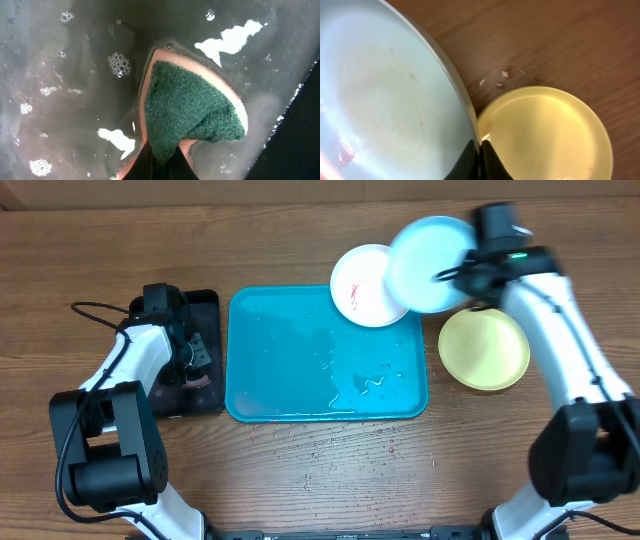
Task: Clean dirty plates on tray and stack at the side
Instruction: 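Lower the light-blue plate onto the yellow plate, release, then move the right gripper to the white plate rim and grip it, then pull the white plate to the tray center with the right gripper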
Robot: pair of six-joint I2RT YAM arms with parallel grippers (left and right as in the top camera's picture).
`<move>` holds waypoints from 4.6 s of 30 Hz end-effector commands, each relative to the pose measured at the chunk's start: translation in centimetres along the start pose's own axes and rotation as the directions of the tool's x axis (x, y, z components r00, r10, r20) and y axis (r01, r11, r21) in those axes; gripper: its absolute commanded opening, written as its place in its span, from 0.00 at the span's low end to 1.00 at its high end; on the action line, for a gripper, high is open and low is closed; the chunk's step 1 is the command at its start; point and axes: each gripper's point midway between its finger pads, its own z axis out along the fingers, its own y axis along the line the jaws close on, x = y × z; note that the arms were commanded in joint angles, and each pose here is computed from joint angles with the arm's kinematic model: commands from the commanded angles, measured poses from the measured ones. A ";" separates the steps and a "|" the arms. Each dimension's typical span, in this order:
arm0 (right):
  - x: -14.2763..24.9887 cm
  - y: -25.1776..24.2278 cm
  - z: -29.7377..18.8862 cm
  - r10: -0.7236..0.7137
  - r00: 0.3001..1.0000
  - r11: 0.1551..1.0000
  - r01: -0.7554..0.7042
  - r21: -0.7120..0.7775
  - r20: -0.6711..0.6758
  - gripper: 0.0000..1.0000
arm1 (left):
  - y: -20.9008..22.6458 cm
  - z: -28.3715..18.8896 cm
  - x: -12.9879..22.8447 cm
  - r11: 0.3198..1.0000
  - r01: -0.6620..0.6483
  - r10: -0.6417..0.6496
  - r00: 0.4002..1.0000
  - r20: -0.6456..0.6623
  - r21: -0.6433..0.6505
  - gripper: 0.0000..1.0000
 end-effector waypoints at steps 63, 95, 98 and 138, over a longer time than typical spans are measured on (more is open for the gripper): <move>-0.1 9.8 3.8 -0.389 0.907 0.810 0.420 -0.408 0.161 0.56 | 0.5 -0.5 -0.7 1.000 -0.011 0.011 1.000 0.020 -0.018 0.05; 4.2 11.6 11.8 -0.407 0.912 0.801 0.384 -0.459 0.054 0.34 | 0.6 -0.5 -0.5 1.000 -0.011 0.011 1.000 0.013 -0.020 0.05; 4.1 11.6 11.8 -0.406 0.912 0.801 0.385 -0.459 0.056 0.29 | 0.6 -0.5 -0.5 1.000 -0.011 0.011 1.000 0.013 -0.020 0.05; 6.0 10.7 9.0 -0.429 0.902 0.802 0.357 -0.478 -0.045 0.04 | 0.6 -0.5 -0.3 1.000 -0.011 0.012 1.000 0.007 -0.022 0.04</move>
